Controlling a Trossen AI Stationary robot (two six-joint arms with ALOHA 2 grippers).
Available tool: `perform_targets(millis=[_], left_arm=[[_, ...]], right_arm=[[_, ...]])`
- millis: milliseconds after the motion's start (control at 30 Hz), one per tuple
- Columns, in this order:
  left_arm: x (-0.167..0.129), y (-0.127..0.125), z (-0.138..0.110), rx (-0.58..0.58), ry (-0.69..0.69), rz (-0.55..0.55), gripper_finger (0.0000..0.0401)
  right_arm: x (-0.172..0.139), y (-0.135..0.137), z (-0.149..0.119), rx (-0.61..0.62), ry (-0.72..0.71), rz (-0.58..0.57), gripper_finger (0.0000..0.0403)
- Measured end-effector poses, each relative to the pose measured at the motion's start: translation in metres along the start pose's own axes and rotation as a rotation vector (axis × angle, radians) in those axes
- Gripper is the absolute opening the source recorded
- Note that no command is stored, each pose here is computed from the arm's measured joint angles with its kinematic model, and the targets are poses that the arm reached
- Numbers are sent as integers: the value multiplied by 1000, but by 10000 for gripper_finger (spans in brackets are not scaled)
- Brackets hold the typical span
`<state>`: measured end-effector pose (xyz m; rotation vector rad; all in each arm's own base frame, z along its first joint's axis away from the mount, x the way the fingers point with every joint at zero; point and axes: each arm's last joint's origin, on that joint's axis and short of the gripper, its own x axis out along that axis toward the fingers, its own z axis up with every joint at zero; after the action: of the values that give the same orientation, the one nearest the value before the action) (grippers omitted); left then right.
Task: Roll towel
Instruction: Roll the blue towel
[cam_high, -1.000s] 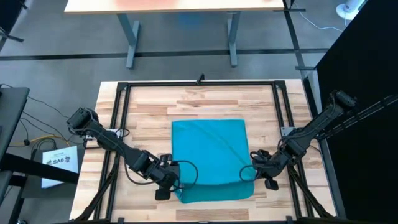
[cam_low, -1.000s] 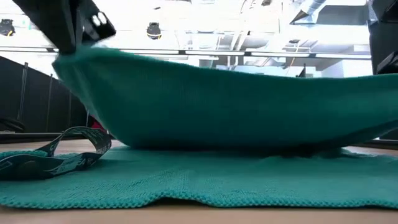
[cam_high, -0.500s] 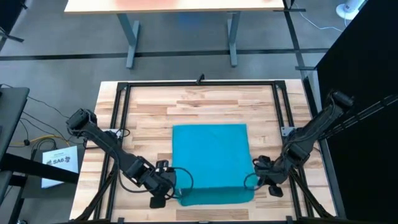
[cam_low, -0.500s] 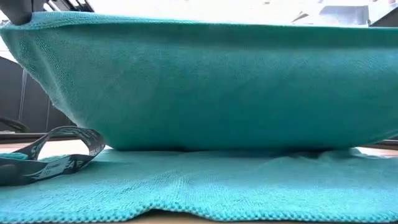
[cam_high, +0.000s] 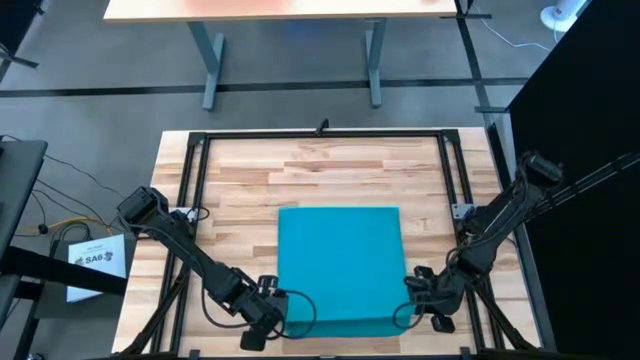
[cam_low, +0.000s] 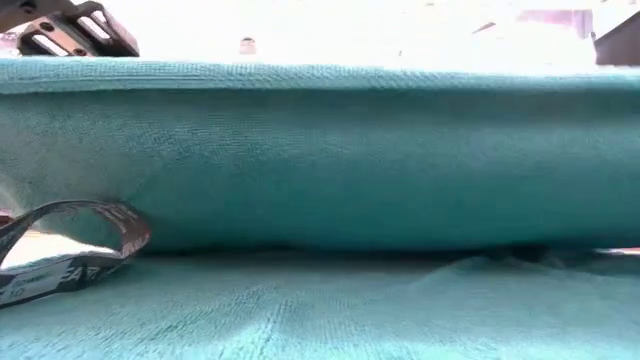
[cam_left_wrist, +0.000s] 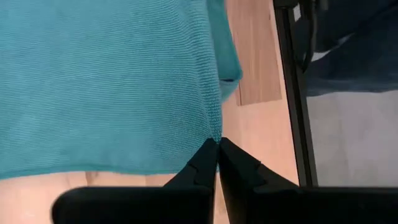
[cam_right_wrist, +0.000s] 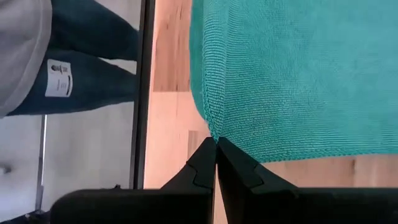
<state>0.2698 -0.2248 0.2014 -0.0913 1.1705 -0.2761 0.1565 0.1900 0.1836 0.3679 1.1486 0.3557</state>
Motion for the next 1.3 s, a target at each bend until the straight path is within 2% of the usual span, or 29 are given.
perform_targets(millis=[233, 633, 1000, 1133, 1233, 1300], left_arm=[[1, -3, 5, 30, -57, -31, 0], [1, -4, 6, 30, -65, -36, 5], [1, -6, -2, 0, -6, -35, 108], [1, -1, -10, 15, 74, 28, 134], [-2, 11, -13, 11, 137, 148, 137], [-6, 21, -11, 17, 164, 208, 137]], right_arm=[[13, 2, -9, -23, 53, -28, 0], [34, 10, -8, -28, 53, 55, 7], [30, 13, -9, -38, 64, 64, 109], [19, 16, -4, -109, 92, 23, 122], [8, 7, 3, -115, 81, -75, 122], [0, 2, 11, -123, 50, -98, 122]])
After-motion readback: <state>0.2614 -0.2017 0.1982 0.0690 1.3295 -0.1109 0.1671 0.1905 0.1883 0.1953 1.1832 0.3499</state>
